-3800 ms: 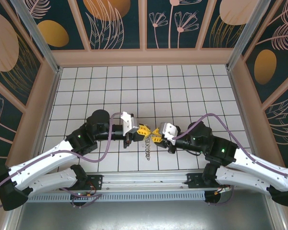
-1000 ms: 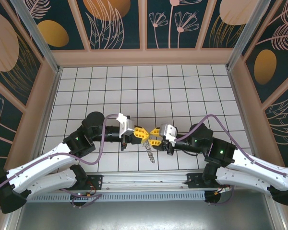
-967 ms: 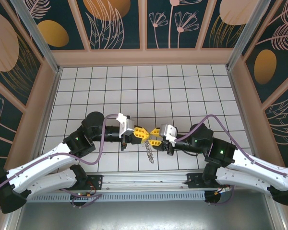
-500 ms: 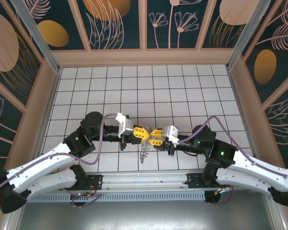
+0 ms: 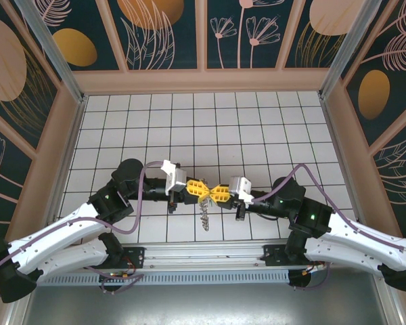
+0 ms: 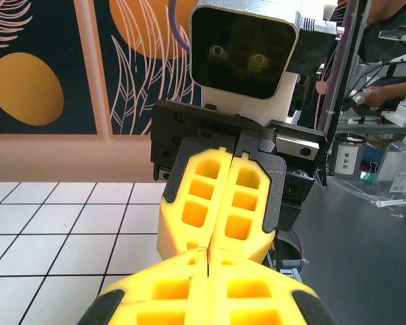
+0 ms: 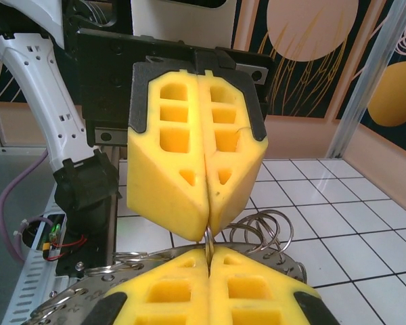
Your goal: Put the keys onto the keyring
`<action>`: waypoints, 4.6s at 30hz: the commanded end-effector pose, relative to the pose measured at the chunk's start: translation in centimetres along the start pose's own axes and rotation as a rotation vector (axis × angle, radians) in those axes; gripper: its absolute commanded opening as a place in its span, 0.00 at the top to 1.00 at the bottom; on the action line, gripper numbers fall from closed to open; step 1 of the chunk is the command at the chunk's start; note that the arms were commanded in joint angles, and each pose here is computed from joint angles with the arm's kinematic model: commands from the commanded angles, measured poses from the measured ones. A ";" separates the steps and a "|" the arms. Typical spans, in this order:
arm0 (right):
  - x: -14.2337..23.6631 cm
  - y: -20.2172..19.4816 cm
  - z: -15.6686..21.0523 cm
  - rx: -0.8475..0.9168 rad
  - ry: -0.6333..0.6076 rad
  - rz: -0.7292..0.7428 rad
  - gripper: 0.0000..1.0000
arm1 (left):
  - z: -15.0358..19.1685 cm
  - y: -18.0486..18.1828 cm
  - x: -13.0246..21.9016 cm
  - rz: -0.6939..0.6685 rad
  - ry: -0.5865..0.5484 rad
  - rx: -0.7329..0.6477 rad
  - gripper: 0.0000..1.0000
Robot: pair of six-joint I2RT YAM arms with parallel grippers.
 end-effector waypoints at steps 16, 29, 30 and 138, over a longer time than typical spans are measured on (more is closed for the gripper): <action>-0.1 -1.9 0.6 0.043 0.180 0.082 1.00 | 2.4 3.8 -0.1 -0.218 0.267 0.001 0.81; -0.7 -1.6 0.3 0.064 0.189 0.025 1.00 | 3.6 3.5 -0.8 -0.157 0.324 0.014 0.77; -0.9 -1.5 0.3 0.064 0.193 0.017 1.00 | 3.7 3.5 -0.8 -0.154 0.324 0.014 0.77; 0.6 -1.0 1.6 -0.023 0.129 0.056 1.00 | -0.9 -0.3 0.3 -0.016 0.045 -0.041 1.00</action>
Point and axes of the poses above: each hand's point on the last joint's axis, 136 mm out from that joint toward the fingers, its own x axis back along the fingers, its own y axis along the line the jaws close on, z = x × y, the point moved 2 cm from there along x, back along the fingers, and after that the axes turned 6 degrees about x, right-handed, at the moved point
